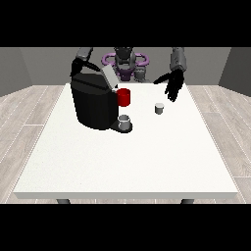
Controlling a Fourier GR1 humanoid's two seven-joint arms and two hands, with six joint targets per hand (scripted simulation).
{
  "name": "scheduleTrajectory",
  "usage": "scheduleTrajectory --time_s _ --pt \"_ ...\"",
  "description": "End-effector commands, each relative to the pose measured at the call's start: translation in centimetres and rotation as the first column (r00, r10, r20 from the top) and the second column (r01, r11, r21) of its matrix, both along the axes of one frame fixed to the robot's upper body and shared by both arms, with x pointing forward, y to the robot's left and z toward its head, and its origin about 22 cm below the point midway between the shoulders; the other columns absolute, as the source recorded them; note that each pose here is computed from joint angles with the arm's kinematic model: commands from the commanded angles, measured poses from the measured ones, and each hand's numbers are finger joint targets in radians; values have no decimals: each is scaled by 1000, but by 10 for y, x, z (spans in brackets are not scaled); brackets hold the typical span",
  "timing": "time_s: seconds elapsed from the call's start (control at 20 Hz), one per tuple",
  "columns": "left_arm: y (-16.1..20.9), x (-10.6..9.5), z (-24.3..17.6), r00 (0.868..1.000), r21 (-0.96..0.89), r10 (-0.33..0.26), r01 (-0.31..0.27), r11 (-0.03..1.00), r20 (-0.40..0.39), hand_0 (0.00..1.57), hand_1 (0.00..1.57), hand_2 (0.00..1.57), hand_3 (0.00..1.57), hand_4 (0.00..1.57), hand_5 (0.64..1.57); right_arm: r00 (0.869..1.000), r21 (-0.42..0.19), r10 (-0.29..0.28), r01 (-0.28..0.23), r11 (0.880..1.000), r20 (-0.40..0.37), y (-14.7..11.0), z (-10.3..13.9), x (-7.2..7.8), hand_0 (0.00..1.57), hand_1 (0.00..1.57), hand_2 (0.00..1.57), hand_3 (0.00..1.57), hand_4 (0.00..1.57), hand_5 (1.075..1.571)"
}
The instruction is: Insert the coffee pod into the coffee machine and close the lid
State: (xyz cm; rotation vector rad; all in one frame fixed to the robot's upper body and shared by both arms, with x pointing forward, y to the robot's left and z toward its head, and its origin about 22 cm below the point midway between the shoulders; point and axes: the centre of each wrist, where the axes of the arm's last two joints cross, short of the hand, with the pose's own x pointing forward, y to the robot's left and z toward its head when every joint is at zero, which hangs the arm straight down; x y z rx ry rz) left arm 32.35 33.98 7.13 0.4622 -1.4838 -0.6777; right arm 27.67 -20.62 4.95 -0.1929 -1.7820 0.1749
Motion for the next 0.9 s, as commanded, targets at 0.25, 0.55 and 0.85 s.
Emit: scheduleTrajectory --time_s 0.25,0.55,0.85 --pt "31 22 -7 999 155 28 -21 988 -44 0 0 0 0 0 1571 1000 0 7 -7 1000 -11 17 -7 -6 0 0 0 0 0 1571" --pt "-20 42 -24 1000 208 -2 3 978 -5 488 488 724 486 0 1571 997 55 -8 12 998 -76 32 -15 4 0 0 0 0 0 1571" --pt "-38 53 -19 995 340 -58 26 940 84 1071 1071 1107 914 448 1571 995 20 -11 13 1000 -97 23 -18 21 0 0 0 0 0 1571"
